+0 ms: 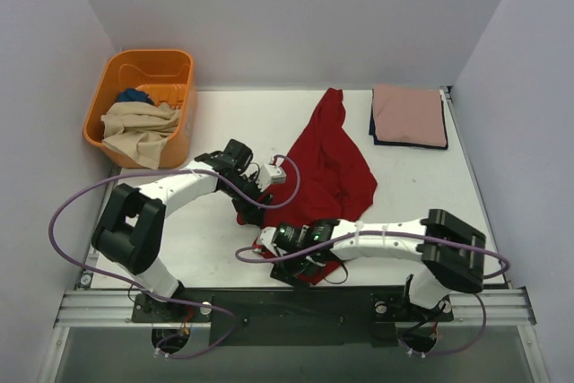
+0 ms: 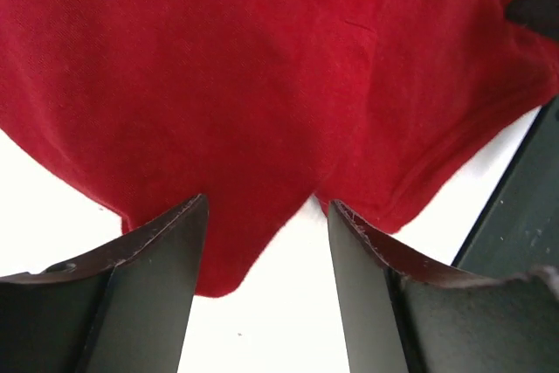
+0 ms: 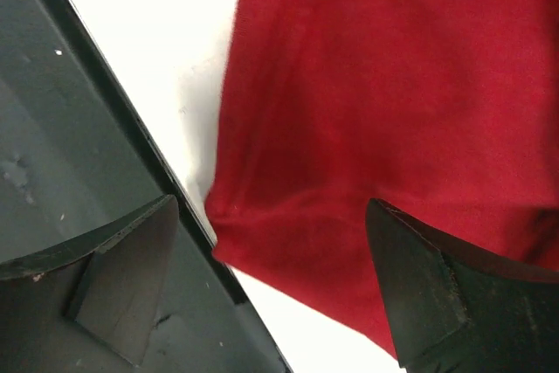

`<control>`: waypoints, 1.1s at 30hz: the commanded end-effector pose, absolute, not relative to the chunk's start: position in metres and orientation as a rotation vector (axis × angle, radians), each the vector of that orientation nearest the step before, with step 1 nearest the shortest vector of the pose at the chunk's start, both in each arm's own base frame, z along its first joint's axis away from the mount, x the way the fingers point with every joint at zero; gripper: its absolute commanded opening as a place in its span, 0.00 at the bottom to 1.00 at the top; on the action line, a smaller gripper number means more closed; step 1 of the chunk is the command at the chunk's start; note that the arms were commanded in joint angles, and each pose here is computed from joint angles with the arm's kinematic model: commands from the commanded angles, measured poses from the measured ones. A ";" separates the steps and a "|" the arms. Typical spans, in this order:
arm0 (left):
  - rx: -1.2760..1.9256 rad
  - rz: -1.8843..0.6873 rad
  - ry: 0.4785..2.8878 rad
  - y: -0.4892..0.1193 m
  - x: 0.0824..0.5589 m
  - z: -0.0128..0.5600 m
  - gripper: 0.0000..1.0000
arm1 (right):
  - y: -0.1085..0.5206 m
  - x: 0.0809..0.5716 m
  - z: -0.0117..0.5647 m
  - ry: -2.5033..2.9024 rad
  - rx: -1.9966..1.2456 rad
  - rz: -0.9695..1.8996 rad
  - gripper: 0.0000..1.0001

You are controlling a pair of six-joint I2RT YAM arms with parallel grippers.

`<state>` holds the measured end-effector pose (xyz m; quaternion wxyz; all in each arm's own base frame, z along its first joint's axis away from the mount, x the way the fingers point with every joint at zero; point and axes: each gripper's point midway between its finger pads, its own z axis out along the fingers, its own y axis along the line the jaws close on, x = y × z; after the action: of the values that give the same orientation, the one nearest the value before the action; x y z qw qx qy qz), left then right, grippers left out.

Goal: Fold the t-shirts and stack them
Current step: Flatten out the tshirt

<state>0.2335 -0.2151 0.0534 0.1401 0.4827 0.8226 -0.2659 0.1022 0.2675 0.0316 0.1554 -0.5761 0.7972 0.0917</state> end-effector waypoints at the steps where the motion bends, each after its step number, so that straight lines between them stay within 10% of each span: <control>1: 1.367 -0.720 2.273 -0.234 0.253 0.059 0.66 | 0.269 0.100 0.010 2.312 -1.704 0.159 0.79; 4: 1.398 -0.664 2.315 -0.227 0.244 0.035 0.55 | 0.268 0.105 0.006 2.328 -1.669 0.109 0.77; 8: 1.388 -0.581 2.354 -0.218 0.250 0.028 0.00 | 0.264 0.113 -0.005 2.412 -1.578 -0.003 0.43; 13: 1.194 -0.567 2.372 -0.210 0.289 0.108 0.00 | 0.285 0.116 0.035 2.353 -1.603 0.069 0.00; 25: 0.364 -0.351 1.861 -0.056 0.391 0.464 0.00 | 0.405 0.132 0.372 1.613 -1.422 0.936 0.00; 33: 0.073 -0.007 1.345 0.002 0.378 0.631 0.00 | 0.395 0.162 0.445 1.576 -1.062 1.273 0.00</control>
<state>0.3735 -0.0344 0.5712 0.7081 0.1270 0.6916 -0.0645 0.1409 0.4044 0.4478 0.4538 -0.5012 0.5908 0.4403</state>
